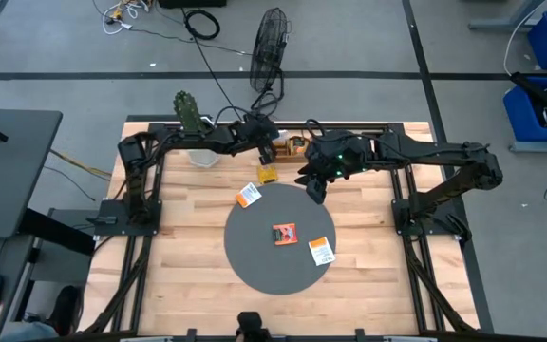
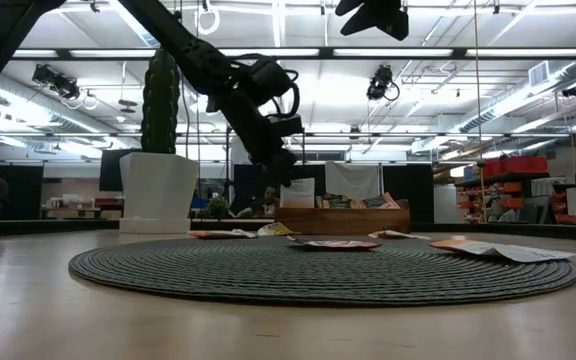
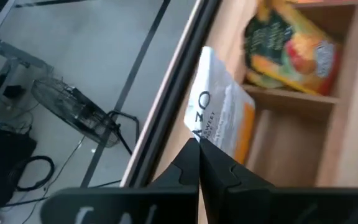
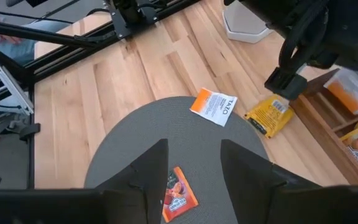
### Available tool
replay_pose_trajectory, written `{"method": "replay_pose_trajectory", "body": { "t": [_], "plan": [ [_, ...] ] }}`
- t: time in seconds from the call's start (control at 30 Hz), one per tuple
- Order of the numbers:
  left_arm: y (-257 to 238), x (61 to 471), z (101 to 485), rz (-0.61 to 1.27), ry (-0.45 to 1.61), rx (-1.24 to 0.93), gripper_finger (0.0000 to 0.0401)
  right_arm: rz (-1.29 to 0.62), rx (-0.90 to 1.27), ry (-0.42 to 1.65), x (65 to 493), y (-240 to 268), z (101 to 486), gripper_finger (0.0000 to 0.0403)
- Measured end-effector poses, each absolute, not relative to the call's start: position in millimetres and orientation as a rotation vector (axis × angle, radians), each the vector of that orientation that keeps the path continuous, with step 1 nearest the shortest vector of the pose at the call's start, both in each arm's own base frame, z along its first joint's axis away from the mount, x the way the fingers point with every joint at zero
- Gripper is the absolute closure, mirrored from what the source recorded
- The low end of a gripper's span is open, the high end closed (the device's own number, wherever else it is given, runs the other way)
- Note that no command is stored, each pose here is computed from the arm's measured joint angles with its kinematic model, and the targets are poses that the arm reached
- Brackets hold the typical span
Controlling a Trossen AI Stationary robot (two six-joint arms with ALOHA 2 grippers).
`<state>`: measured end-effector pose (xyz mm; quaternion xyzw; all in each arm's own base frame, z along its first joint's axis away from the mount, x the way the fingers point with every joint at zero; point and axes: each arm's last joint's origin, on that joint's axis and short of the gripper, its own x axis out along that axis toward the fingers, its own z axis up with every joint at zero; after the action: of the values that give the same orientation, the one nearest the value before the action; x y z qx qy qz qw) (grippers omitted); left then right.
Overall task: Pick & Place Tea
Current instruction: Put the white tea bag into the left section of the wooden organizer
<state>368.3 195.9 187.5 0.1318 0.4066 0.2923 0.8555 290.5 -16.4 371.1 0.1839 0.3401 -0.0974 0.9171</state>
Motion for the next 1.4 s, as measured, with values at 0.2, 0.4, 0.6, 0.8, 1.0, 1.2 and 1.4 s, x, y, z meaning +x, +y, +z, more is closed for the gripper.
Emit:
{"method": "replay_pose_trajectory", "body": {
  "t": [0.2,0.4,0.6,0.8,1.0,1.2,1.4],
  "plan": [
    [202,365,187,0.598,0.843,0.240,0.0400,-0.206,0.377,0.695,291,-17,371,0.0248],
    [198,367,187,0.565,0.838,0.241,0.0400,-0.206,0.377,0.696,291,-17,371,0.0248],
    [201,367,182,0.560,0.857,0.233,0.0399,-0.206,0.381,0.689,291,-17,372,0.0248],
    [202,368,174,0.557,0.869,0.231,0.0399,-0.206,0.382,0.684,291,-17,372,0.0248],
    [201,369,173,0.557,0.872,0.227,0.0383,-0.206,0.384,0.682,292,-17,372,0.0248],
    [202,369,173,0.559,0.870,0.223,0.0340,-0.206,0.384,0.682,292,-17,372,0.0248],
    [201,369,173,0.563,0.867,0.216,0.0286,-0.206,0.384,0.682,292,-17,372,0.0248]
  ]
}}
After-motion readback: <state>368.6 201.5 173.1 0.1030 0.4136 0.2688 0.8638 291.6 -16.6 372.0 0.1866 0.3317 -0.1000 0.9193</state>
